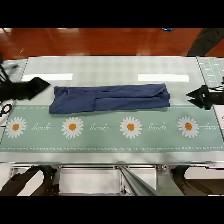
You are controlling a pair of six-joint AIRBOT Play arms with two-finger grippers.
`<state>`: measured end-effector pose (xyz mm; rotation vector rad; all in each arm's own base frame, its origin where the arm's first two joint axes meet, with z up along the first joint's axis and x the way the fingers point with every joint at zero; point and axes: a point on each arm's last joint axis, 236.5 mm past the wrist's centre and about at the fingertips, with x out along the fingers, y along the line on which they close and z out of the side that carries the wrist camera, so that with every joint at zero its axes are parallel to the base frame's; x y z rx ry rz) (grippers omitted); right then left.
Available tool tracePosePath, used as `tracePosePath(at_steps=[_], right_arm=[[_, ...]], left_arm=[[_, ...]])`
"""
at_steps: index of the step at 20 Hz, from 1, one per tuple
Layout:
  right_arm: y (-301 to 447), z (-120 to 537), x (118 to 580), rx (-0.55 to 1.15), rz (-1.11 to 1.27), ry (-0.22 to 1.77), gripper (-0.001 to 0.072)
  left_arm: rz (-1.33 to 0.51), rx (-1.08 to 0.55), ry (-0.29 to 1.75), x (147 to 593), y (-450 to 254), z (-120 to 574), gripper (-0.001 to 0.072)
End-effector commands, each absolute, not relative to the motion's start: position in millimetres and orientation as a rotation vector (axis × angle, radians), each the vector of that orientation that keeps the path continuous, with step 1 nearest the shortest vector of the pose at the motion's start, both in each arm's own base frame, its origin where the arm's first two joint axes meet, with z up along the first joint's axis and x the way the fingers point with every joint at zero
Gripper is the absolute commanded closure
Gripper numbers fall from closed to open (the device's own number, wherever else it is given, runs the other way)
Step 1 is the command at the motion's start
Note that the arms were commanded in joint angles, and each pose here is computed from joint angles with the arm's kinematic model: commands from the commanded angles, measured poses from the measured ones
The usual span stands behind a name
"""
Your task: Fold the shirts.
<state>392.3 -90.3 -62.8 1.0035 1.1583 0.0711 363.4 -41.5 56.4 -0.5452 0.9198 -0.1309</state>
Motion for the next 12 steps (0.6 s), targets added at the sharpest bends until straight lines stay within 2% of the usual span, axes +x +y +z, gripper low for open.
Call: tracePosePath(at_steps=[1,8,12], right_arm=[[-60,-85,408,1.04,0.121,1.199,0.0289],[6,-104,439,1.022,0.263,1.29,0.0289],[38,-96,457,1.018,0.317,1.267,0.0289]], left_arm=[[-0.201,-0.522,0.99,337,-82,29,0.0199],[-0.229,-0.534,0.932,348,-97,38,0.0199],[-0.229,-0.534,0.932,348,-97,38,0.0199]])
